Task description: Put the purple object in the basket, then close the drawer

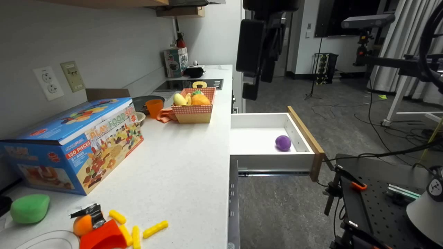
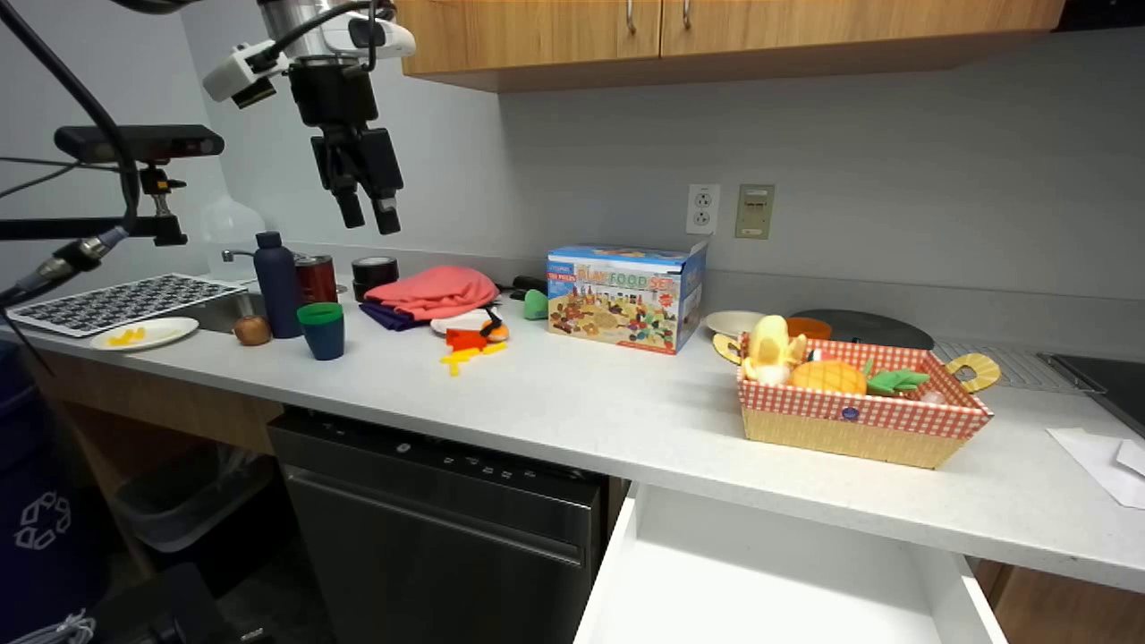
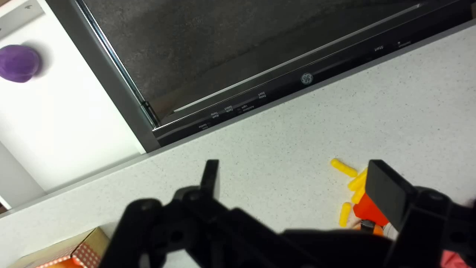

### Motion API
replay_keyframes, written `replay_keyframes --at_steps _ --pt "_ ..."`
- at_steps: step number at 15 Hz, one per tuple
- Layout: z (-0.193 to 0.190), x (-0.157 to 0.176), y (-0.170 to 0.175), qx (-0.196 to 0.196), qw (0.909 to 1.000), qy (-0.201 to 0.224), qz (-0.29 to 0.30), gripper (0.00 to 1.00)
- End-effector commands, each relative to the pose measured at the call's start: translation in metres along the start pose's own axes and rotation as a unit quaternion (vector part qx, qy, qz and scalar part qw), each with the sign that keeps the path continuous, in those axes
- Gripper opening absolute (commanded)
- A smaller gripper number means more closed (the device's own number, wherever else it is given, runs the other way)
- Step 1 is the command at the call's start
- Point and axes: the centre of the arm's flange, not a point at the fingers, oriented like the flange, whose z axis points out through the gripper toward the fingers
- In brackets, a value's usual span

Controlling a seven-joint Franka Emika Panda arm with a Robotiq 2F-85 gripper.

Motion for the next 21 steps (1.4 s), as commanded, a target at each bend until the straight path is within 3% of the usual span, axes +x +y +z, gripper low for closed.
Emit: replay_keyframes --at_steps 1,12,16,21 --pt "0.0 0.0 0.0 0.0 1.0 0.0 0.0 1.0" --pt "-0.002 0.006 0.01 0.003 1.0 0.001 0.003 1.0" --pt "0.007 0.027 0.08 0.015 0.9989 -0.002 0.044 1.0" --pt "0.044 0.038 0.205 0.024 0.9884 -0.019 0.149 1.0"
